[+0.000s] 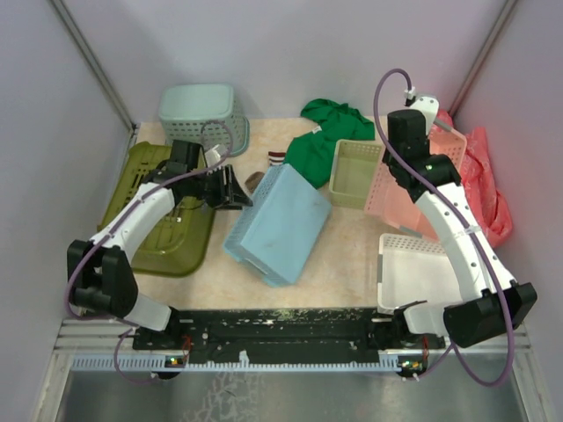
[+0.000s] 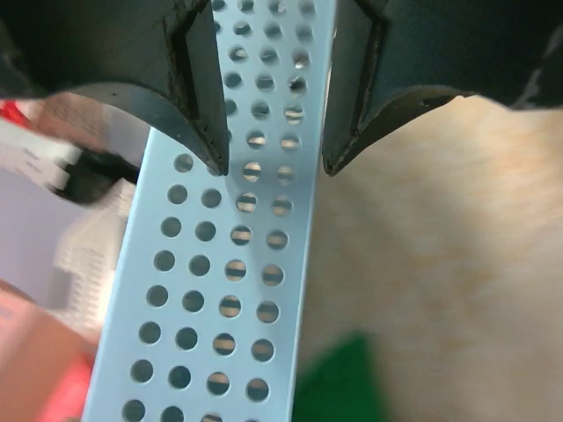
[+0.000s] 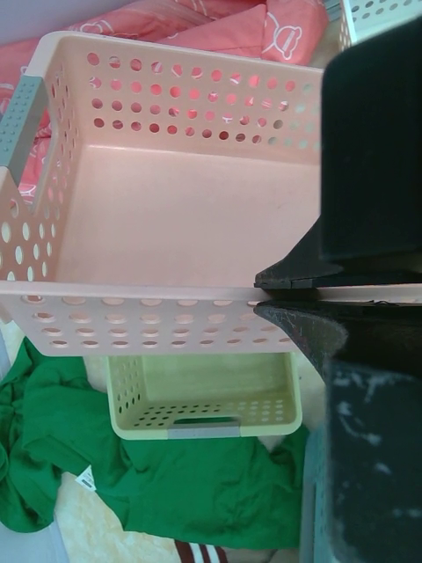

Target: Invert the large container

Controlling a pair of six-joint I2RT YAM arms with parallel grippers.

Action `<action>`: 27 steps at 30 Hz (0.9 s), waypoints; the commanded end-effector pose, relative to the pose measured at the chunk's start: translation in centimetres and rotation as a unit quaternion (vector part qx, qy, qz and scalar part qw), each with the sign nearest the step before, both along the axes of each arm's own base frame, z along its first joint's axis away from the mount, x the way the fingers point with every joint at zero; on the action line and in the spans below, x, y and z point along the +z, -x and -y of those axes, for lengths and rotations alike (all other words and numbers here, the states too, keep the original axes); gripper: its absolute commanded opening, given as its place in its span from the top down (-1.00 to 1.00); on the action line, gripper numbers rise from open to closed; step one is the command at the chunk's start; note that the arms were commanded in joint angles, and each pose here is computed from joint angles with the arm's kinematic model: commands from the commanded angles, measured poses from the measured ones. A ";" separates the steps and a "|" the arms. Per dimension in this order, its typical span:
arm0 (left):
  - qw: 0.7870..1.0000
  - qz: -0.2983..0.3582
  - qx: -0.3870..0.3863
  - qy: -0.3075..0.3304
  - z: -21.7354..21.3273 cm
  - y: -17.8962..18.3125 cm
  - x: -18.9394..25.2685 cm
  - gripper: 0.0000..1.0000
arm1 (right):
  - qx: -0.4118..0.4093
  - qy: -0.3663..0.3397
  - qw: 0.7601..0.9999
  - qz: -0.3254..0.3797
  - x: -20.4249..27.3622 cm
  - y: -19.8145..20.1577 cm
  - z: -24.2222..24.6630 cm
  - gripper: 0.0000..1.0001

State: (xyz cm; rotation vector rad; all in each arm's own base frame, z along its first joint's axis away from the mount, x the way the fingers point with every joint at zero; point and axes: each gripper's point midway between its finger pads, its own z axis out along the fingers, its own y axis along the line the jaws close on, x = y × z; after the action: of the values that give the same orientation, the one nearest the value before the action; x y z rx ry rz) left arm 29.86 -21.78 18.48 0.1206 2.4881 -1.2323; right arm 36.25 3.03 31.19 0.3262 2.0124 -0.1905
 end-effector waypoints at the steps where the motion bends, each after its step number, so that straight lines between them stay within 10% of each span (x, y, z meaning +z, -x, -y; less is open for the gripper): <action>1: 0.969 -0.042 0.057 -0.236 -7.0 0.6 -7.8 -0.10 | -0.004 -0.012 0.999 0.047 2.8 0.0 0.3 1.00; 10: 0.939 0.093 0.106 -0.312 -8.4 -2.6 0.2 -0.25 | 0.014 -0.026 0.999 0.046 2.8 0.1 -0.5 1.00; 14: 0.941 0.195 0.033 -0.273 0.7 -0.8 4.5 -0.34 | 0.041 -0.050 0.996 0.055 3.7 0.1 -1.7 1.00; 27: 0.970 0.163 -0.166 -0.078 22.2 7.3 0.4 -0.39 | -0.014 -0.051 0.988 0.143 11.6 4.8 1.9 1.00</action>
State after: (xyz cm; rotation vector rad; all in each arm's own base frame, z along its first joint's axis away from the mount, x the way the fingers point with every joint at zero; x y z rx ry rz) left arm 24.33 -38.99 18.33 0.7005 2.3801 -0.8089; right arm 34.37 3.96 34.49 0.3207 1.9751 -0.0571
